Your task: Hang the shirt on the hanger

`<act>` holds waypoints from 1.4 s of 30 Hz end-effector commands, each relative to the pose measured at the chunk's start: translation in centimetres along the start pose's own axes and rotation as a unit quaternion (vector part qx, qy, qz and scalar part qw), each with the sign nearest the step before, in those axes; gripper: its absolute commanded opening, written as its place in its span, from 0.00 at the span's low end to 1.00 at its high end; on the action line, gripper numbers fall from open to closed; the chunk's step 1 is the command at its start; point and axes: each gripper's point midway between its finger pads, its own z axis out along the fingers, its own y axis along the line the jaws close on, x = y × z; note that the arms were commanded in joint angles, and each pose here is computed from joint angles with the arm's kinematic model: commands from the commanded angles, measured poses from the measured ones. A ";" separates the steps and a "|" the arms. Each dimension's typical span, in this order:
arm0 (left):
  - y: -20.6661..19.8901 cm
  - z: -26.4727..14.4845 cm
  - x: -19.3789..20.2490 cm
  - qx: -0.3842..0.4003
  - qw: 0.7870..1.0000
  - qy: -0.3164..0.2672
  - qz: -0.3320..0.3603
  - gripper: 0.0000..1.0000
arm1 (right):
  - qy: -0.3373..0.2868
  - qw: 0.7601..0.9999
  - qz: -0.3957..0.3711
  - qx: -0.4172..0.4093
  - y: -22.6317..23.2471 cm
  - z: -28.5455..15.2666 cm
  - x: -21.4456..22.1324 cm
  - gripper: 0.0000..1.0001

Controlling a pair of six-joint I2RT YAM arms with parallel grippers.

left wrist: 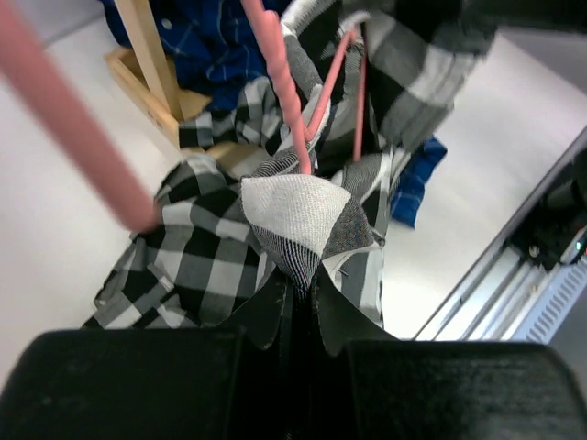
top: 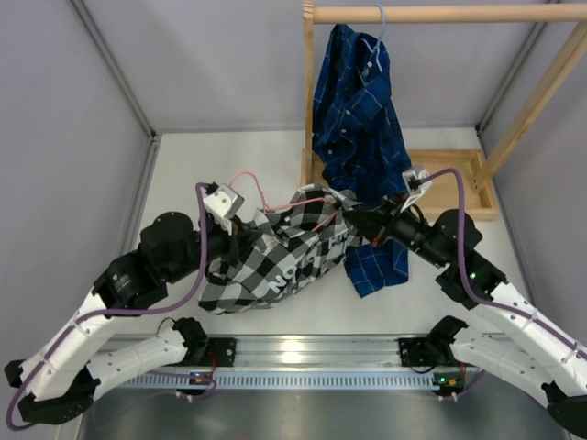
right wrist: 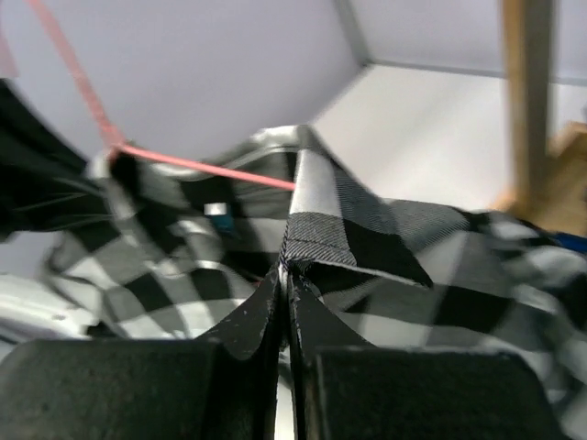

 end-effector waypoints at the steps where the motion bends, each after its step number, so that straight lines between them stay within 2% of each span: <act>1: 0.4 0.9 -7.9 -0.027 0.992 -0.123 -0.027 0.00 | -0.053 0.983 0.068 -0.160 6.1 -1.0 -2.3 0.00; 2: 0.0 0.3 -9.1 -0.017 0.990 -0.140 -0.028 0.00 | -0.055 0.978 0.080 -0.186 7.1 -1.3 -2.3 0.00; 3: -0.5 2.1 -9.2 -0.009 0.992 -0.124 -0.027 0.00 | -0.049 0.974 0.091 -0.202 7.6 -1.1 -1.9 0.00; 4: -1.0 2.6 -10.4 0.004 0.991 -0.134 -0.028 0.00 | -0.048 0.968 0.099 -0.224 8.7 -1.3 -1.8 0.00; 6: -2.3 3.9 -12.2 0.033 0.988 -0.146 -0.031 0.00 | -0.041 0.968 0.108 -0.221 9.0 -0.8 -1.0 0.00; 10: -2.9 4.2 -16.8 0.049 0.976 -0.209 -0.046 0.00 | -0.048 0.971 0.132 -0.193 8.4 0.2 0.7 0.00; 15: -3.5 4.6 -18.8 0.080 0.968 -0.232 -0.054 0.00 | -0.047 0.968 0.150 -0.194 7.9 0.6 2.5 0.00; 20: -3.4 3.9 -17.9 0.089 0.969 -0.231 -0.017 0.00 | -0.049 0.973 0.142 -0.175 7.0 -0.3 3.1 0.01; 23: -3.1 3.0 -17.3 0.083 0.971 -0.224 0.010 0.00 | -0.024 0.985 0.113 -0.129 5.3 -1.2 4.3 0.30; 24: -3.1 3.0 -16.3 0.085 0.975 -0.205 0.018 0.00 | -0.016 0.988 0.104 -0.114 4.7 -1.6 4.7 0.42; 25: -3.2 2.8 -15.8 0.088 0.976 -0.198 0.030 0.00 | -0.008 0.991 0.083 -0.106 4.3 -2.2 5.0 0.44; 28: -4.5 1.7 -13.7 0.130 0.974 -0.175 0.063 0.00 | 0.026 0.996 0.038 -0.075 3.0 -5.2 6.3 0.47; 29: -5.6 1.7 -12.1 0.165 0.971 -0.159 0.075 0.00 | 0.053 0.996 0.026 -0.060 2.3 -7.0 7.3 0.47; 30: -6.1 0.6 -11.8 0.183 0.966 -0.166 0.082 0.00 | 0.056 0.997 0.014 -0.051 1.9 -8.0 7.2 0.48; 32: -7.5 0.1 -10.0 0.227 0.958 -0.152 0.089 0.00 | 0.064 0.997 -0.015 -0.047 1.9 -10.4 6.5 0.49; 33: -8.2 0.0 -8.6 0.255 0.953 -0.138 0.091 0.00 | 0.051 0.996 -0.034 -0.062 2.7 -11.4 4.9 0.50; 36: -8.3 1.0 -6.8 0.262 0.954 -0.119 0.079 0.00 | 0.057 0.990 -0.078 -0.104 4.8 -13.9 2.6 0.54; 38: -8.8 1.3 -6.1 0.280 0.951 -0.112 0.075 0.00 | 0.061 0.989 -0.094 -0.096 5.0 -14.1 1.4 0.57; 39: -9.4 1.2 -5.8 0.302 0.945 -0.105 0.076 0.00 | 0.042 0.989 -0.108 -0.087 5.1 -14.4 -0.3 0.58; 40: -10.8 1.0 -4.9 0.353 0.928 -0.087 0.077 0.00 | 0.038 0.988 -0.116 -0.090 5.3 -14.3 -0.9 0.59; 41: -11.5 0.8 -4.6 0.380 0.918 -0.078 0.077 0.00 | 0.049 0.986 -0.126 -0.094 5.6 -13.5 -1.0 0.59; 42: -12.1 0.8 -4.3 0.402 0.910 -0.069 0.076 0.00 | 0.047 0.981 -0.141 -0.123 6.8 -13.6 -1.9 0.58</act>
